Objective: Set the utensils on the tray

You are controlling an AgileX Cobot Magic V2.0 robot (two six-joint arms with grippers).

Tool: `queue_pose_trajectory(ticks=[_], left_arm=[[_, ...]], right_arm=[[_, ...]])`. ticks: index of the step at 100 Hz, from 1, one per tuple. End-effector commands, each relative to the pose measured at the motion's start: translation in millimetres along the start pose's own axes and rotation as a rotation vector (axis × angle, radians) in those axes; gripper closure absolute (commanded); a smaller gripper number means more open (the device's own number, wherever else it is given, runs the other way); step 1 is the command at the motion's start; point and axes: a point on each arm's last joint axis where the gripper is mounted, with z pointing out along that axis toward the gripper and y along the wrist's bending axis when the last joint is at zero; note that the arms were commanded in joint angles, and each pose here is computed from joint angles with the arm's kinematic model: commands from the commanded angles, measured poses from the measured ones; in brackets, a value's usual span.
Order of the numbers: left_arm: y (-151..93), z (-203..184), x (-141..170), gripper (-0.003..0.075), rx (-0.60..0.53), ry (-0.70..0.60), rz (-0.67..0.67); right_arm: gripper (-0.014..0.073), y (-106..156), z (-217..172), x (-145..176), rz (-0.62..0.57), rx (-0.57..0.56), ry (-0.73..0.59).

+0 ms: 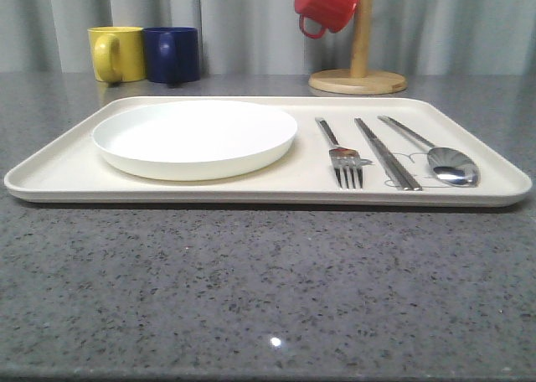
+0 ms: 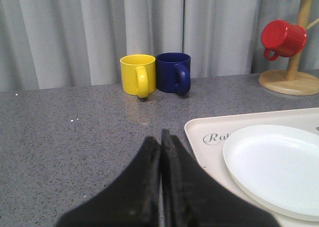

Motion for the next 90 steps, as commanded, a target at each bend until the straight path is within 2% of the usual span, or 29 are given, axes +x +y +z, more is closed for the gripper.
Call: queue_pose_trajectory(ticks=[1, 21, 34, 41, 48, 62, 90], left_arm=[[3, -1, -15, 0.0738, -0.026, -0.089, -0.009], [3, -1, -15, 0.0738, -0.026, -0.089, -0.009], [3, -1, -15, 0.0738, -0.026, -0.089, -0.009], [3, -1, -15, 0.0738, -0.026, -0.089, -0.009], [3, -1, -15, 0.0738, -0.026, -0.089, -0.009], [3, -1, -15, 0.0738, -0.026, -0.089, -0.009], [3, -1, -15, 0.0738, -0.026, -0.089, -0.009]], right_arm=[[0.0316, -5, -23, 6, -0.007, -0.026, -0.180], [0.0318, -16, -53, 48, -0.024, -0.043, -0.382], [0.0325, -21, -61, 71, -0.018, -0.052, -0.441], [0.0369, -23, -62, 80, -0.016, -0.055, -0.463], [0.0452, -23, -62, 85, -0.016, -0.058, -0.479], [0.0668, -23, -62, 84, -0.017, -0.062, -0.488], [0.0663, -23, -63, 84, -0.017, -0.065, -0.497]])
